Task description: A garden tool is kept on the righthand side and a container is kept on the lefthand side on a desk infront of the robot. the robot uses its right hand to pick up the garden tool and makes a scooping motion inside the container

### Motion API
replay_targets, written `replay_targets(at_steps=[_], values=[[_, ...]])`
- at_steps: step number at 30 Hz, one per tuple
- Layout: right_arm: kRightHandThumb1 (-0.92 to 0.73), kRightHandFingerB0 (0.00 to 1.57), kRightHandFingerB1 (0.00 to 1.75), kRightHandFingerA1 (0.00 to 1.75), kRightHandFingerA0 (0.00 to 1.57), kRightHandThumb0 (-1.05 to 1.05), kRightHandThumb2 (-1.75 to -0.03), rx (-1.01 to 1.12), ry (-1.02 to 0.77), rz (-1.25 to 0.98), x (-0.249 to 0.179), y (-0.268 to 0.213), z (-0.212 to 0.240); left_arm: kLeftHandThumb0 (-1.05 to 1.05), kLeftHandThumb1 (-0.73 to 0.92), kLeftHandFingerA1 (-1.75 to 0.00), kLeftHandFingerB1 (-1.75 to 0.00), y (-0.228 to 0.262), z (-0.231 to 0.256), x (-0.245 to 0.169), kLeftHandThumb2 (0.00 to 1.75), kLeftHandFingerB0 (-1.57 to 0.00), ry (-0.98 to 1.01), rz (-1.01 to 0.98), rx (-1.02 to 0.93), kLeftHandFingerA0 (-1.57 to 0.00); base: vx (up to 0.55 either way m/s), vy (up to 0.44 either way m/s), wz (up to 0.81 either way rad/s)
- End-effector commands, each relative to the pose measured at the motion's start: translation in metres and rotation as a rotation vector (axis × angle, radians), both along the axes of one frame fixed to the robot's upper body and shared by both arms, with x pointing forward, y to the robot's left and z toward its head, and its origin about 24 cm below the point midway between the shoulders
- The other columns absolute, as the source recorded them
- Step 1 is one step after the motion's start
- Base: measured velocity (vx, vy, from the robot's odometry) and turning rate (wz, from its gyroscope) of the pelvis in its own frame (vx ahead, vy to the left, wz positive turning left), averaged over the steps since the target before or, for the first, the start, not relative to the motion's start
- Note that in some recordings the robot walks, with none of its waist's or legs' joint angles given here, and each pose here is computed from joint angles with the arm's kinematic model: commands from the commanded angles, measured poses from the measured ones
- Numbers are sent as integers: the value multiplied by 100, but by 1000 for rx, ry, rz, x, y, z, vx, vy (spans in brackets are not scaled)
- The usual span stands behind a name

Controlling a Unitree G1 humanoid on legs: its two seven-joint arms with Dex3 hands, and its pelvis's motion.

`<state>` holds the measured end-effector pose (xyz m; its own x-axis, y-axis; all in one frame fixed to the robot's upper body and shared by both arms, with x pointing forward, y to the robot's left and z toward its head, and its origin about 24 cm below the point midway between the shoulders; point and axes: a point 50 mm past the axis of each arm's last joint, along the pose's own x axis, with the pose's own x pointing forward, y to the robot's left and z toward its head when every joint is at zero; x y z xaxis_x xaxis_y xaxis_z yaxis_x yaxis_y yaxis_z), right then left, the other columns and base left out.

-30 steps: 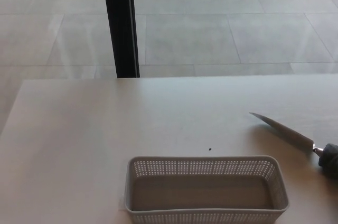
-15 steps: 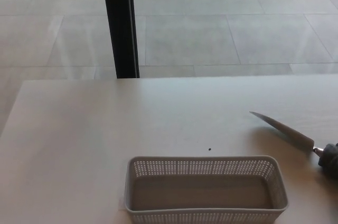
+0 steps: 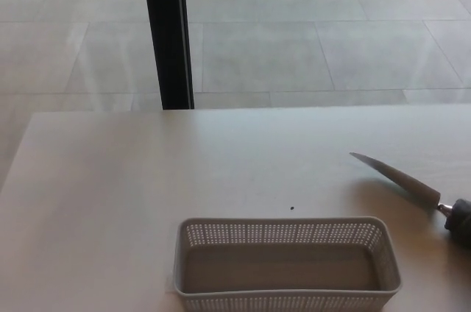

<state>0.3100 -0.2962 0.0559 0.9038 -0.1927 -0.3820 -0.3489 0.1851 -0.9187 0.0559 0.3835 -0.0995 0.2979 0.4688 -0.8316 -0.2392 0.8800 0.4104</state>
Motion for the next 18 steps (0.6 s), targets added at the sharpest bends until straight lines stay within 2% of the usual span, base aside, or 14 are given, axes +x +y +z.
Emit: replay_targets(at_steps=[1,2,3,4,8,9,10,12,13,14,15,16,18], values=[[-64,17,29,129,79,-37,-61,-240,42,-89,-11,-9,-22,-54,65,-69,-51,3,2,-1,59,-55,2,10,7,-62,0,0,0],[-64,17,29,129,79,-37,-61,-250,48,-90,-11,-9,-23,-54,65,-69,-51,3,2,0,59,-55,1,3,6,-62,0,0,0],[-60,23,42,126,85,-37,-79,-269,74,-78,-12,-9,-24,-52,65,-69,-52,4,3,0,59,-56,1,-4,5,-63,0,0,0],[-65,43,41,121,79,-30,-60,-308,127,-54,-14,-9,-27,-52,65,-65,-50,4,3,-1,60,-53,3,-13,5,-60,0,0,0],[-69,55,46,114,76,-33,-60,-349,186,-41,-15,-7,-31,-51,64,-66,-50,5,3,-1,59,-56,1,-6,8,-62,0,0,0],[-71,61,52,131,75,-35,-63,-362,172,-19,-18,-8,-34,-51,64,-65,-50,5,3,-2,59,-58,1,-8,8,-64,0,0,0],[-75,64,52,132,77,-34,-64,-356,151,-12,-20,-9,-36,-52,64,-64,-50,5,3,-2,59,-58,-1,-8,9,-63,0,0,0],[-74,68,56,147,75,-33,-65,-332,90,17,-24,-12,-38,-54,64,-64,-49,5,5,0,60,-54,-2,-27,4,-59,0,0,0],[-84,68,58,148,78,-34,-68,-317,41,30,-27,-13,-38,-53,65,-65,-49,6,5,1,60,-54,-3,-33,3,-57,0,0,0],[-85,68,50,148,78,-34,-69,-299,-19,39,-30,-15,-39,-52,65,-65,-49,6,6,1,59,-53,-10,-31,-2,-56,0,0,0],[-85,68,50,148,78,-34,-69,-290,-34,40,-31,-16,-40,-52,65,-65,-49,7,6,1,59,-53,-15,-28,-7,-56,0,0,0],[-83,76,103,161,78,-33,-71,-280,-75,49,-33,-18,-39,-51,65,-65,-49,7,7,1,60,-53,-16,-25,-10,-55,0,0,0],[-83,76,103,161,78,-33,-71,-263,-138,62,-36,-21,-38,-51,65,-65,-49,8,7,1,60,-53,-17,-19,-14,-55,0,0,0]])
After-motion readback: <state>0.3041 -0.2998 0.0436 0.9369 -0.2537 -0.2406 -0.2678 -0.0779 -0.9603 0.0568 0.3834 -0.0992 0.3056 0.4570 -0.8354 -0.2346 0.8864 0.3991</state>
